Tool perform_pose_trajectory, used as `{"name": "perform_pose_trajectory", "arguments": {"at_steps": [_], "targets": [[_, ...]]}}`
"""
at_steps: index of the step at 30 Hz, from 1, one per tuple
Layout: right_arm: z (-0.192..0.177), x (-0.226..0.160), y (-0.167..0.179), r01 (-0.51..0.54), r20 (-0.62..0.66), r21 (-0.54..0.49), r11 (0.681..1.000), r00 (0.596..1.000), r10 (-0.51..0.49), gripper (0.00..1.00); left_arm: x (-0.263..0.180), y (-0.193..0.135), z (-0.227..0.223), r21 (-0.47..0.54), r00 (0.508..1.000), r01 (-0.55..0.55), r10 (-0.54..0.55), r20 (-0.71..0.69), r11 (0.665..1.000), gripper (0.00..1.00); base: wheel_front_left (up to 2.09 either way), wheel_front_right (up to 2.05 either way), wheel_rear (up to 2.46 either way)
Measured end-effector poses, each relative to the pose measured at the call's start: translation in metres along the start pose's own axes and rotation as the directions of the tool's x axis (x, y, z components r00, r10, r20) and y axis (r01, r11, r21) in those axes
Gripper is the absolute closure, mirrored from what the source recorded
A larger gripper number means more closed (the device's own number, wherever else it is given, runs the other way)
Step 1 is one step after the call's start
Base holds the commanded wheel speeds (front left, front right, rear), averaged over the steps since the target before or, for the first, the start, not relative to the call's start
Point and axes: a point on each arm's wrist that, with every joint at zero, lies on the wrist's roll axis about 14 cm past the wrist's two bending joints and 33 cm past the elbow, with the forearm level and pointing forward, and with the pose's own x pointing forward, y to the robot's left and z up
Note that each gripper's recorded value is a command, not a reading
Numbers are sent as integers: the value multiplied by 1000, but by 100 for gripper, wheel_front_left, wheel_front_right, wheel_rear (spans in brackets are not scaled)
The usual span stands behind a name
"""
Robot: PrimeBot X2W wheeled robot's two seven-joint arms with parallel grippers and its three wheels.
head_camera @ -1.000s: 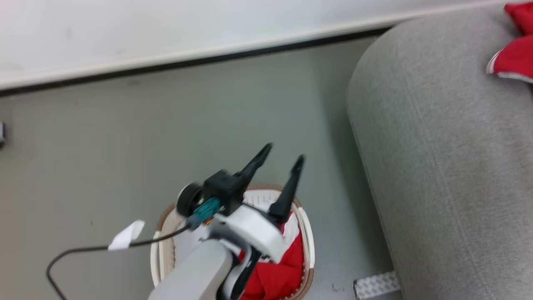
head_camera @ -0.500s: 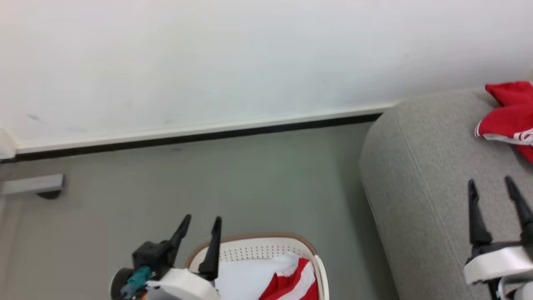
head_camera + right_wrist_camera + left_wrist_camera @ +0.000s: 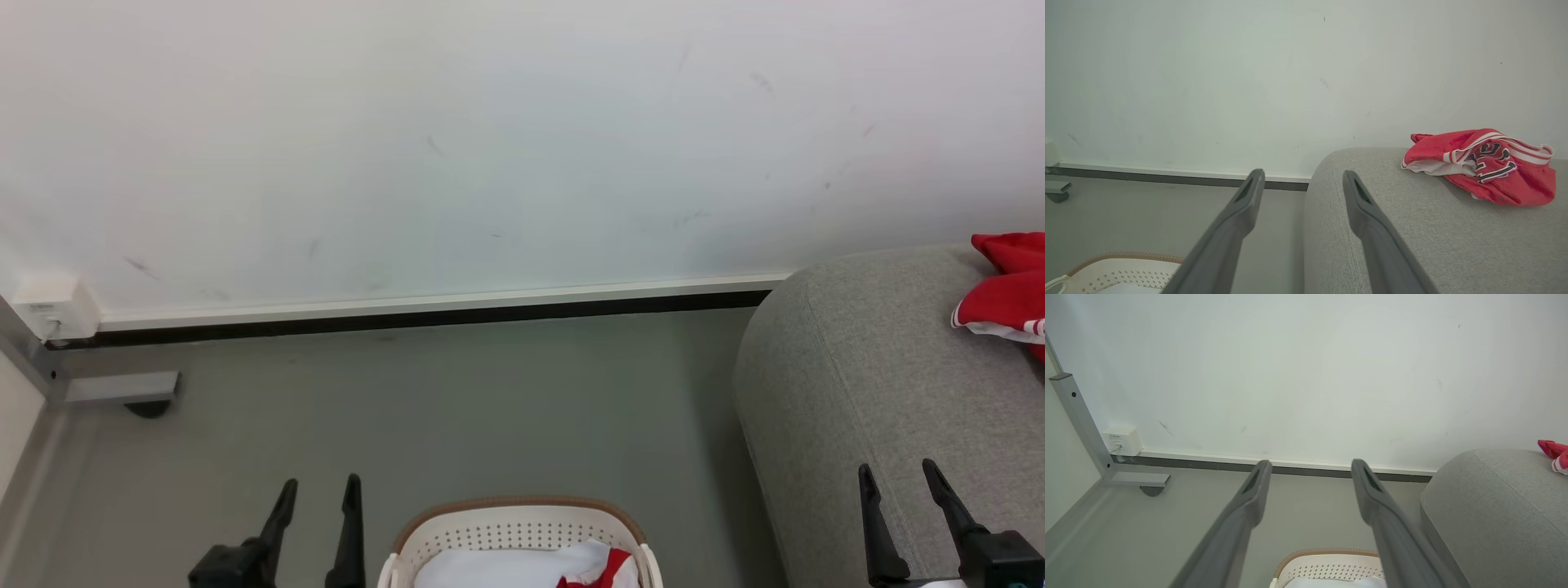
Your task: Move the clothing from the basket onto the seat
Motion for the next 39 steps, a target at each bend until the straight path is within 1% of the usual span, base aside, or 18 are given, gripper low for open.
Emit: {"name": "perform_pose_trajectory", "arguments": {"at_steps": [8, 32, 35, 39], "targets": [[-19, -13, 5, -6, -55, 13, 1000, 998, 7, 0, -3, 3, 1, 4, 1000, -3, 3, 12, 1000, 0, 0, 0, 0], [-22, -14, 10, -13, -63, 43, 999, 998, 16, 0, -2, 3, -7, 4, 1000, 6, -6, -2, 1000, 0, 0, 0, 0], [-21, -14, 7, -5, -59, 43, 999, 998, 8, 0, 0, -1, -9, 4, 1000, 19, -19, -9, 1000, 0, 0, 0, 0], [-15, -12, -2, 20, -40, 41, 999, 999, -18, 0, 3, -19, -18, 4, 996, 83, -83, -36, 997, 0, 0, 0, 0]]}}
